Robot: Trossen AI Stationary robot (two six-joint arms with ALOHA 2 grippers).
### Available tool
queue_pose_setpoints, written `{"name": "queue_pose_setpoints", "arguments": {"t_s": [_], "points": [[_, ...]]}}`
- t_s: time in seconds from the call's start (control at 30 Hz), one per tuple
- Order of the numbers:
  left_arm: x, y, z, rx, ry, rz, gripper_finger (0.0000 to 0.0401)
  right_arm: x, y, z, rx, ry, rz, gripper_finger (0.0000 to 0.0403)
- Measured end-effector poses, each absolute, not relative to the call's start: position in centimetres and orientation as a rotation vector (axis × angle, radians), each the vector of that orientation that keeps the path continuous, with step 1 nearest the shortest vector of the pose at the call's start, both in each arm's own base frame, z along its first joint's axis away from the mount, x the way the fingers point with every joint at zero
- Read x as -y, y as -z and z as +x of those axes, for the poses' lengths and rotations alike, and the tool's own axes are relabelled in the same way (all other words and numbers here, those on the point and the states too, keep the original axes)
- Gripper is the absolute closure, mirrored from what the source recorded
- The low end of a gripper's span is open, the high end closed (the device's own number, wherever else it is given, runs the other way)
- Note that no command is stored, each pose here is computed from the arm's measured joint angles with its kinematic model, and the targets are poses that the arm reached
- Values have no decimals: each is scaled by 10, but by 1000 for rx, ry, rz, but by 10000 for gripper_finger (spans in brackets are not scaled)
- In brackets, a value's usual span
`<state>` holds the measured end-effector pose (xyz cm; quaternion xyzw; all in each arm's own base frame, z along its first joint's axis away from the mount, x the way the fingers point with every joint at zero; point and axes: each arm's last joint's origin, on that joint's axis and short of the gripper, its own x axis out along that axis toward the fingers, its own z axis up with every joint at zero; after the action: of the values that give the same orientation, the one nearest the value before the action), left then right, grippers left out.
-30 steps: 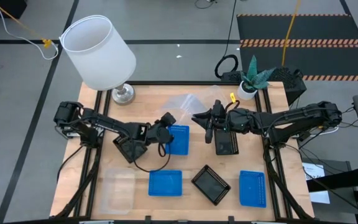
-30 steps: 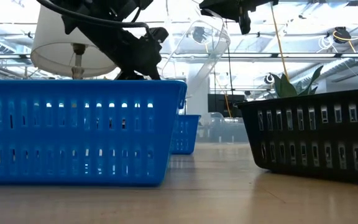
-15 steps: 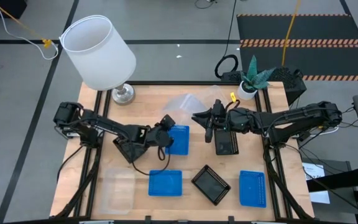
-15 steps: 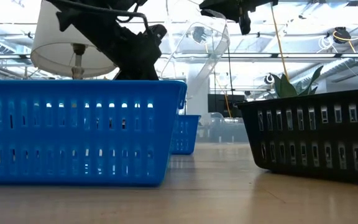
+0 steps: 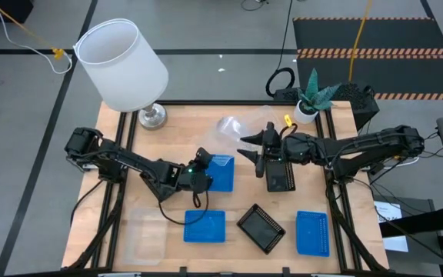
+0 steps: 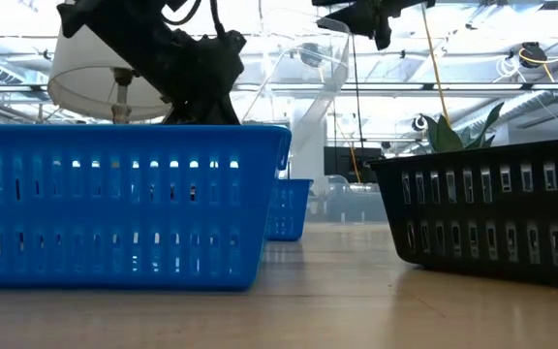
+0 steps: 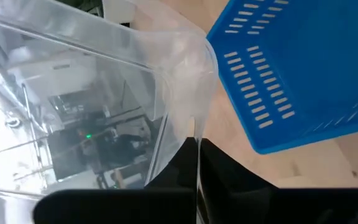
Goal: Stack baskets by color
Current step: Stack the top left transparent bin on the bottom transparent bin
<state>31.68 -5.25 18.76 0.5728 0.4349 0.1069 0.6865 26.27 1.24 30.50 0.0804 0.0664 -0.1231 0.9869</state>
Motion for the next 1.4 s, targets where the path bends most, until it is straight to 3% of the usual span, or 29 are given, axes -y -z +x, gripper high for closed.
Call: {"name": "queue_pose_setpoints", "arguments": {"t_s": [0.2, 0.33, 0.77, 1.0, 1.27, 1.4], "points": [[57, -191, 317, -970, -248, 1244, 398, -16, -323, 247, -65, 240, 127, 103], [59, -209, 321, -965, -270, 1195, 399, -22, -331, 237, -39, 207, 60, 79], [65, -284, 340, -876, -18, 894, 398, -56, -312, 257, -168, 59, -403, 90], [69, -294, 341, -840, 63, 822, 397, -62, -293, 278, -382, 6, -444, 90], [75, -290, 337, -871, 125, 838, 397, -56, -276, 292, -456, -99, -393, 92], [78, -290, 336, -868, 144, 861, 393, -52, -268, 296, -488, -111, -388, 121]]}}
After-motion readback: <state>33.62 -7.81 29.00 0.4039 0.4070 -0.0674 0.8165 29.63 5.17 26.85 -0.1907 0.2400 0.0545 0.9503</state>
